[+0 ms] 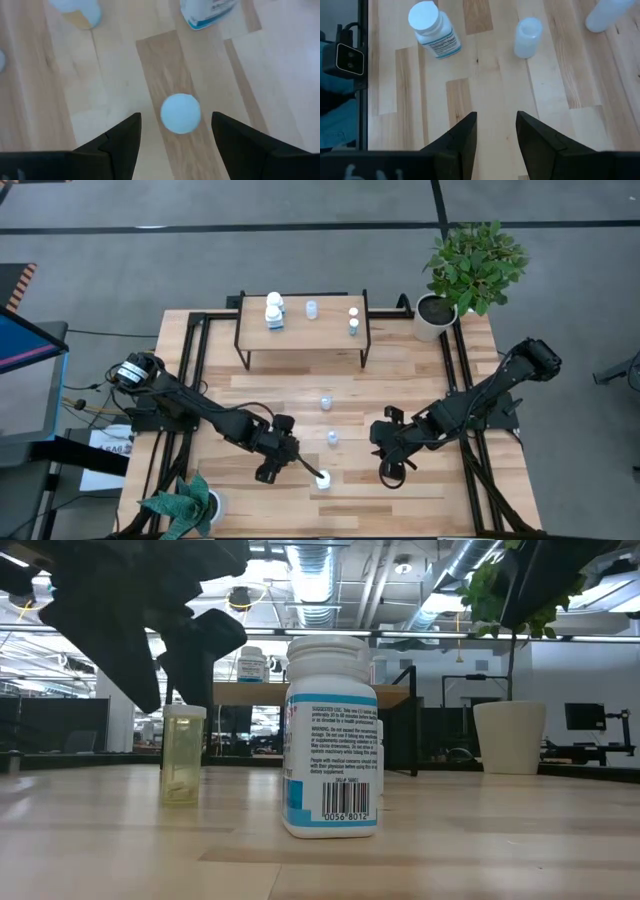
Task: Pick and place medicine bottles onto shelf by color
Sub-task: Put the yellow pill bottle on the shelf
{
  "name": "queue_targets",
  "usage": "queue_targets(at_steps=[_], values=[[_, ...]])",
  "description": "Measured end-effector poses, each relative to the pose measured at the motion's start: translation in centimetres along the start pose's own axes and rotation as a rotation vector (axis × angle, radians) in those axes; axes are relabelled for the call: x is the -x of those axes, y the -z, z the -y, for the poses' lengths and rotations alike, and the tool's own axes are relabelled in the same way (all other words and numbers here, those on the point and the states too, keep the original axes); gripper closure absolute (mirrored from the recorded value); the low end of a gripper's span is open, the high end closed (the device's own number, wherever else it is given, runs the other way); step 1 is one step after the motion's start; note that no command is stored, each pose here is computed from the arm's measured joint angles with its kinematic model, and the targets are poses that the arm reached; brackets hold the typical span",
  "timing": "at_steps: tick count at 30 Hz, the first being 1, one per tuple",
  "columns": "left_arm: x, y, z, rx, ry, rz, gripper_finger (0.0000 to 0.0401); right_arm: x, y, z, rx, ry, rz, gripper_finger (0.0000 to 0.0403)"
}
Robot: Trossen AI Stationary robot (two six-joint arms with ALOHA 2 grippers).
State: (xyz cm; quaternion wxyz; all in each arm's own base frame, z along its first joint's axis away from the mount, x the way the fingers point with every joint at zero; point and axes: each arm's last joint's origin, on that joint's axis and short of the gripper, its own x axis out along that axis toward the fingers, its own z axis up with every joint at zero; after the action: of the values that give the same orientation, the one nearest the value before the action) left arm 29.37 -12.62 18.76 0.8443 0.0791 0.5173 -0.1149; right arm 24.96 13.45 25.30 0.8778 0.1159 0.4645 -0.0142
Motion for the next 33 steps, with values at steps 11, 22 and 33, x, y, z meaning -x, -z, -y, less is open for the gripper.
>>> queue_targets(at_steps=[11,22,33], values=[[-2.2,0.2,0.3,-0.005,0.013,-0.034,0.0173,0.0,0.0,0.0,0.001,0.003,-0.004,0.0243],[-1.8,-0.7,0.4,-0.049,0.015,-0.031,0.0173,0.0,0.1,0.0,0.001,0.004,-0.006,0.0243],[-1.6,-0.7,0.4,-0.055,0.007,-0.041,0.0182,0.0,0.0,0.0,0.001,0.004,-0.005,0.0243]])
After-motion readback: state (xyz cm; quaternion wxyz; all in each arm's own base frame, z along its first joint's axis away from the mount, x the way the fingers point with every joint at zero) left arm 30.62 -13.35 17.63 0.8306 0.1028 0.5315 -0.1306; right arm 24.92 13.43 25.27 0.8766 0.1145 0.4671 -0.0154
